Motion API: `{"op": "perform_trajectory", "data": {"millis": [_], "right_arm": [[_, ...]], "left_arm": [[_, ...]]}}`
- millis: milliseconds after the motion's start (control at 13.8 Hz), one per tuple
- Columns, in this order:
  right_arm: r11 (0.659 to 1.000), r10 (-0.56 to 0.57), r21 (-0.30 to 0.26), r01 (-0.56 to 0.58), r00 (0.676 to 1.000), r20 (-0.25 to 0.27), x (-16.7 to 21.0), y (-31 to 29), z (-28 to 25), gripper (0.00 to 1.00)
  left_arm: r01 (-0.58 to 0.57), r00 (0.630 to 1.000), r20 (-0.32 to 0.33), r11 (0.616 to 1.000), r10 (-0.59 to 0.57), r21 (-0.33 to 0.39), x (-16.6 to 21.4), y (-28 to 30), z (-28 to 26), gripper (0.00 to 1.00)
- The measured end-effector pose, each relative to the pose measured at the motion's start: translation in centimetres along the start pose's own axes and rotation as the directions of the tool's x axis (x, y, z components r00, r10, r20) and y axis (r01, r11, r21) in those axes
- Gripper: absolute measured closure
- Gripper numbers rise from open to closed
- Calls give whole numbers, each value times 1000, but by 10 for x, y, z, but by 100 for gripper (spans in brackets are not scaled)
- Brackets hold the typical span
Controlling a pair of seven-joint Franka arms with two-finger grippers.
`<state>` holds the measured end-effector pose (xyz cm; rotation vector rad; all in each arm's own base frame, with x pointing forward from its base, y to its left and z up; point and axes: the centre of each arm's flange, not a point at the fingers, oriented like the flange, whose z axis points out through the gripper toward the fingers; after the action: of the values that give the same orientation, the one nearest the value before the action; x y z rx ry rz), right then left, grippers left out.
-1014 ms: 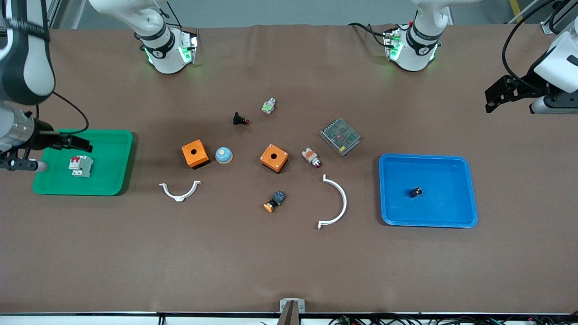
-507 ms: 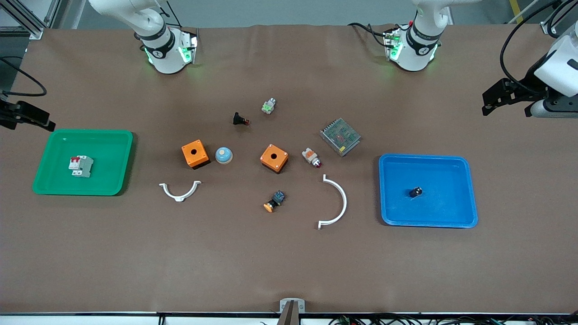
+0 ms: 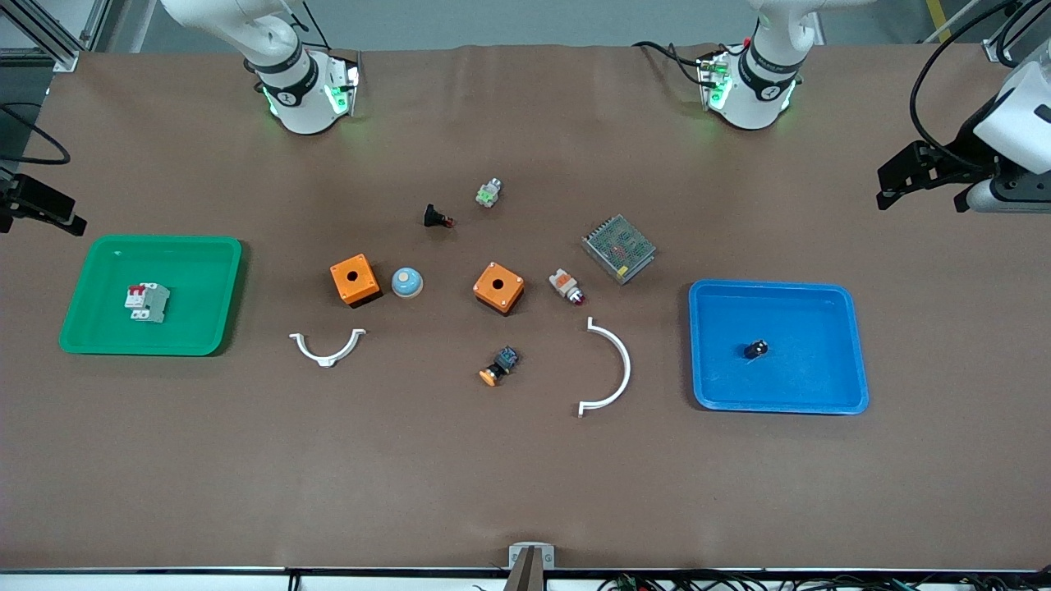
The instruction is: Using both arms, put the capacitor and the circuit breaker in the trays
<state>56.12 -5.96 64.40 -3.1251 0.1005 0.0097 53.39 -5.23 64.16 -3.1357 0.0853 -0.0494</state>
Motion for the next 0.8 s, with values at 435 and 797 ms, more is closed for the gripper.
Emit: {"op": "perform_trajectory", "data": {"millis": [435, 797], "right_arm": [[1000, 6, 2, -6, 1000, -5, 0, 4, -3, 0], [1000, -2, 16, 2, 1000, -16, 1, 5, -7, 0]], "left_arm": [[-3, 1000, -9, 1000, 3, 0, 0, 1, -4, 0], [-6, 1000, -8, 1000, 6, 0, 0, 3, -4, 0]]}}
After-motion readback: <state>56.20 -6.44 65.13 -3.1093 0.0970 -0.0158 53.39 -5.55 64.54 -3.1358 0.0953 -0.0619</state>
